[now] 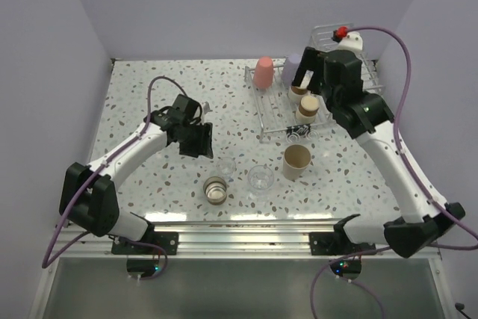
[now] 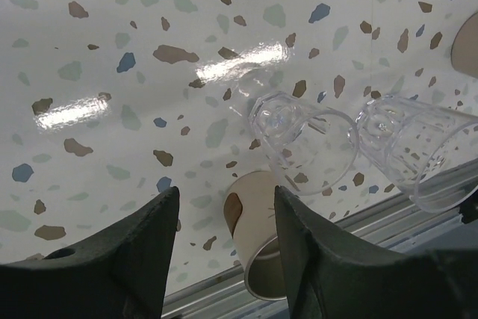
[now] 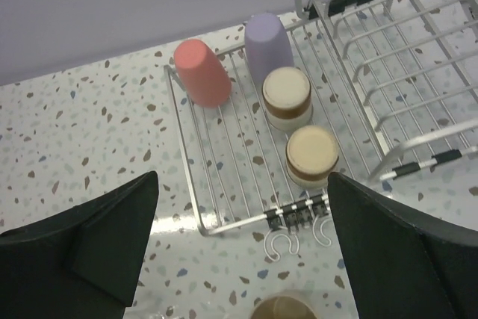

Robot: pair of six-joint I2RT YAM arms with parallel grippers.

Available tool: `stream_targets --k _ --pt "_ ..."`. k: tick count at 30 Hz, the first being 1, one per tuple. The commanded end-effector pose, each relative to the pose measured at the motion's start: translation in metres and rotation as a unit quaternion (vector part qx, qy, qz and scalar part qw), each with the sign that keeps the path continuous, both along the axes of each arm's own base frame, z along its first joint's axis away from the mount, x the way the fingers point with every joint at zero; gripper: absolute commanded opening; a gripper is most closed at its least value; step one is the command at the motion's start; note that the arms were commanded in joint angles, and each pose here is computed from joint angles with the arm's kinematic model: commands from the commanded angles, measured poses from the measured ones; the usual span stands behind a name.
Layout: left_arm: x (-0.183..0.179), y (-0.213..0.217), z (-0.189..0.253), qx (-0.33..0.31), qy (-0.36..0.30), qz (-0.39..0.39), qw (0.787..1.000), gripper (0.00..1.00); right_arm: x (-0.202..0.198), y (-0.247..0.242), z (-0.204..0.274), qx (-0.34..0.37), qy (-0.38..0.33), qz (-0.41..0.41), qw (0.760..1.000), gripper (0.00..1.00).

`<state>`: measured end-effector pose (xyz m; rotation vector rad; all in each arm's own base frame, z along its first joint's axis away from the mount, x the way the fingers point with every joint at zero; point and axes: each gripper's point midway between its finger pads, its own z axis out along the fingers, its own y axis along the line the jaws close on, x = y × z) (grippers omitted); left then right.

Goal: Load the cups into the dish rack

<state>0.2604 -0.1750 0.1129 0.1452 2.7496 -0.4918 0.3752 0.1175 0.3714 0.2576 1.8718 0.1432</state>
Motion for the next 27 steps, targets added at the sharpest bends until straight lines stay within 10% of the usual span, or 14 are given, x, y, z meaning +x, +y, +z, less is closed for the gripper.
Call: stream_targets --k 1,16,27 --pt "0.015 -0.009 0.009 0.000 -0.042 -0.026 0.999 0.57 -0.038 -0.012 0.010 0.039 -0.007 0.001 0.999 0.98" --pt "0.014 -0.051 -0.025 -0.005 -0.024 -0.063 0.998 0.47 -0.085 -0.049 0.005 -0.012 0.014 -0.019 1.000 0.98" --pt "0.016 -0.062 -0.041 0.007 -0.018 -0.071 0.997 0.13 -0.091 -0.056 0.006 -0.030 0.019 -0.020 0.999 0.98"
